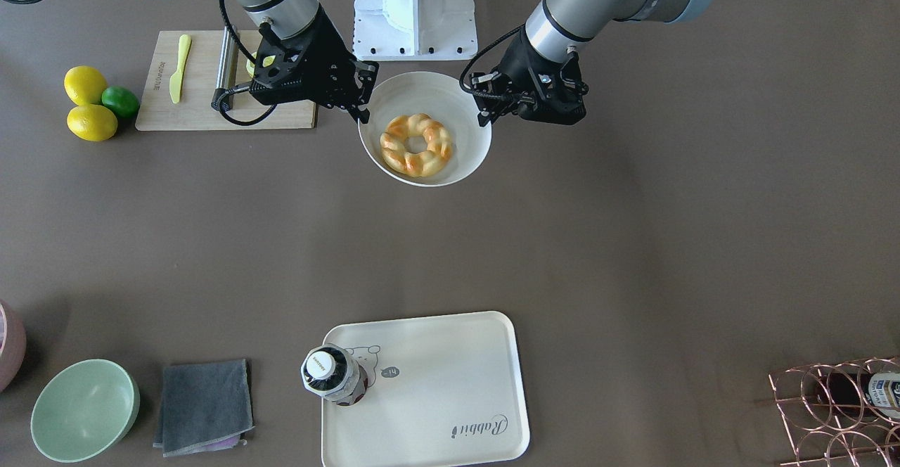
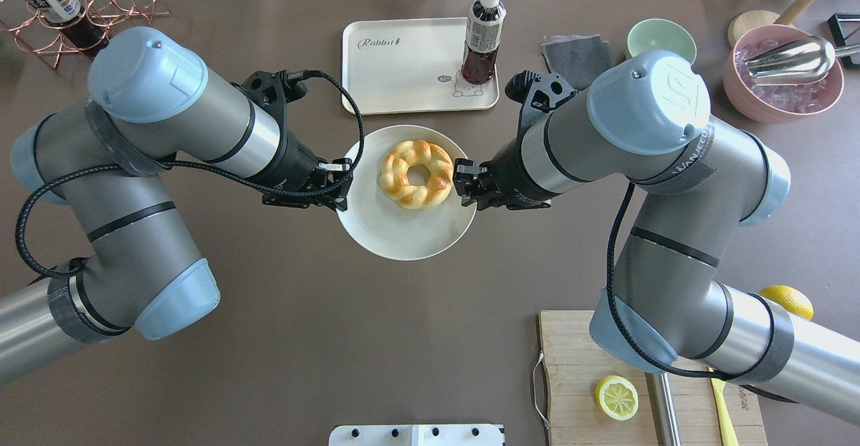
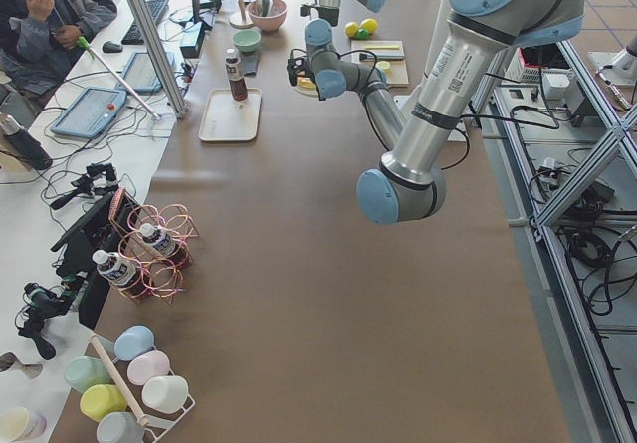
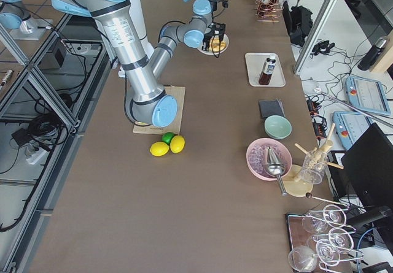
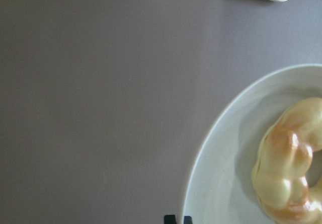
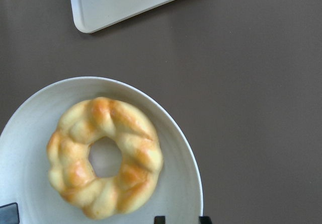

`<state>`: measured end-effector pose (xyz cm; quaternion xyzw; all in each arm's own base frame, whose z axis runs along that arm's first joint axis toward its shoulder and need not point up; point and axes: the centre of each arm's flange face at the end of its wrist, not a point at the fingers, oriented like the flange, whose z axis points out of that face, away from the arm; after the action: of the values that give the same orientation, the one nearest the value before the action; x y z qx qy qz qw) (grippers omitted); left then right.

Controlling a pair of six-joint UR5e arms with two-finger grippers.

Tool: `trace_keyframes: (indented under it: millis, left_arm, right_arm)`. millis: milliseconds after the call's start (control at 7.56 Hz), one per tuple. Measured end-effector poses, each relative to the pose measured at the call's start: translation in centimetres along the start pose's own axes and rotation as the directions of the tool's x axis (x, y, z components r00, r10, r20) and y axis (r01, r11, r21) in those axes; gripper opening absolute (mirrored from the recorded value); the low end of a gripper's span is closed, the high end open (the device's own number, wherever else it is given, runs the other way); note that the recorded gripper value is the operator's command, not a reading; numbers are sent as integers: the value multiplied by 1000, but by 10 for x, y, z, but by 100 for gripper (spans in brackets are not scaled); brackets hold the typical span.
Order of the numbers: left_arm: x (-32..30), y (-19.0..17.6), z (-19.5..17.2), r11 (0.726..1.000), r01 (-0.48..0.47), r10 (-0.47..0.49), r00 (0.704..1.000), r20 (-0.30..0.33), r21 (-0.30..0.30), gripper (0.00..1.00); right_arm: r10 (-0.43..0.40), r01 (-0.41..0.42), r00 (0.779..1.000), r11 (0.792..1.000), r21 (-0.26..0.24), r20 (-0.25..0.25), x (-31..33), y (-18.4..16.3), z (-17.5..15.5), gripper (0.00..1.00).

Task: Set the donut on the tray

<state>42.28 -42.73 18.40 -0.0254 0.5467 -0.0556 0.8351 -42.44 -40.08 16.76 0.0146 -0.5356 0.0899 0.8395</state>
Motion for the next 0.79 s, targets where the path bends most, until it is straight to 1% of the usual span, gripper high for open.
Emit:
trace_keyframes:
  millis: [264, 397, 661, 793]
  left_arm:
    - [-4, -7, 7, 1000, 16, -16, 1000, 16, 8, 0]
    - [-9, -18, 12, 999, 32, -33, 999, 29, 16, 0]
    - [-30, -67, 22, 994, 81, -83, 996, 22, 69, 0]
    - [-36, -102, 35, 988, 121, -122, 993, -1, 98, 0]
  right_arm:
    - [10, -10, 1000, 1000, 4, 1, 7, -8, -8, 100]
    - [26, -26, 1000, 1000, 7, -10, 20, -16, -13, 100]
    - [66, -65, 997, 998, 18, -50, 66, -34, -23, 100]
    - [73, -71, 994, 997, 28, -76, 94, -41, -28, 100]
